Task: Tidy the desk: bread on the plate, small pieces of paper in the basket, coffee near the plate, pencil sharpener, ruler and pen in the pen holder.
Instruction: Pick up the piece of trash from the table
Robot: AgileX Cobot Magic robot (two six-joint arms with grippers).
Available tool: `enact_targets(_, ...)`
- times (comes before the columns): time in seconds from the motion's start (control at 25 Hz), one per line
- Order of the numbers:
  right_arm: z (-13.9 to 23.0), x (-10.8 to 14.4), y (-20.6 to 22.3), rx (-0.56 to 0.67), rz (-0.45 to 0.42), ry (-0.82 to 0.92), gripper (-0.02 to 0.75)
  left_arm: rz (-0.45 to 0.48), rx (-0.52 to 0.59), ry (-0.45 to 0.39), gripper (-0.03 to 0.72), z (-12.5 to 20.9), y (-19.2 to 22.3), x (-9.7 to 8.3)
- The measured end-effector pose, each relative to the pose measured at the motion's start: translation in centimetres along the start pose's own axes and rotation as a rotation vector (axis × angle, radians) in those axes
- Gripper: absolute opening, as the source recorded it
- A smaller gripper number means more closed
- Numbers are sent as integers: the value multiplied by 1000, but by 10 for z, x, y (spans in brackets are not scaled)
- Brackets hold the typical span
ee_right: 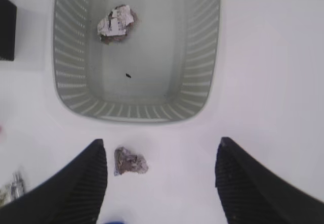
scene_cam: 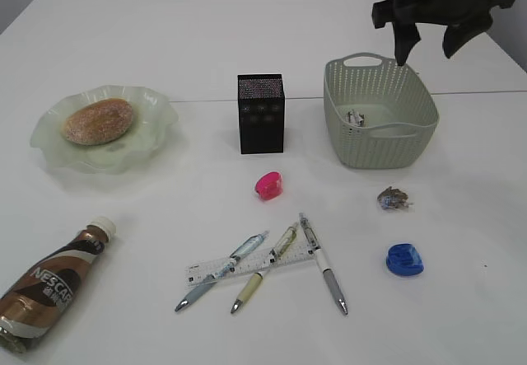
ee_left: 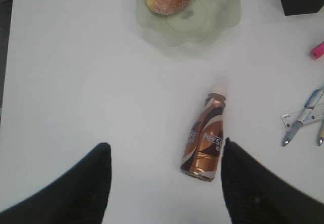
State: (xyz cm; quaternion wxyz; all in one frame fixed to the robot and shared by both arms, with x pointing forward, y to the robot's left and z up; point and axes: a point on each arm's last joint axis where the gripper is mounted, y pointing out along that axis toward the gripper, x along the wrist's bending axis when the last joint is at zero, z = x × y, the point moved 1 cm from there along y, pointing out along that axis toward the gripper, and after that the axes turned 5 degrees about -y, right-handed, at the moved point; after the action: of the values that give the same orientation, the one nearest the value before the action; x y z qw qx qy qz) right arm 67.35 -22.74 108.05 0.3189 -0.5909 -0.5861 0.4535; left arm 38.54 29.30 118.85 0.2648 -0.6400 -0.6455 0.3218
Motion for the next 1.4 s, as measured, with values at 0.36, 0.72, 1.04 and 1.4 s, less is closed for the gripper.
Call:
enact_targets(0.36,67,2,-30,-172,-95,-51,491,0,0,0,496,0,0,0)
enact_targets(0.72,129,11,-4,-506,-149,-55,491,0,0,0,496,0,0,0)
enact_targets(1.04,149,25,59,-427,-171,-72,491,8,1,-3,496,0,0,-1)
enact_targets(1.4,146,31,87,-358,-196,10,491,34,5,-11,496,0,0,-3)
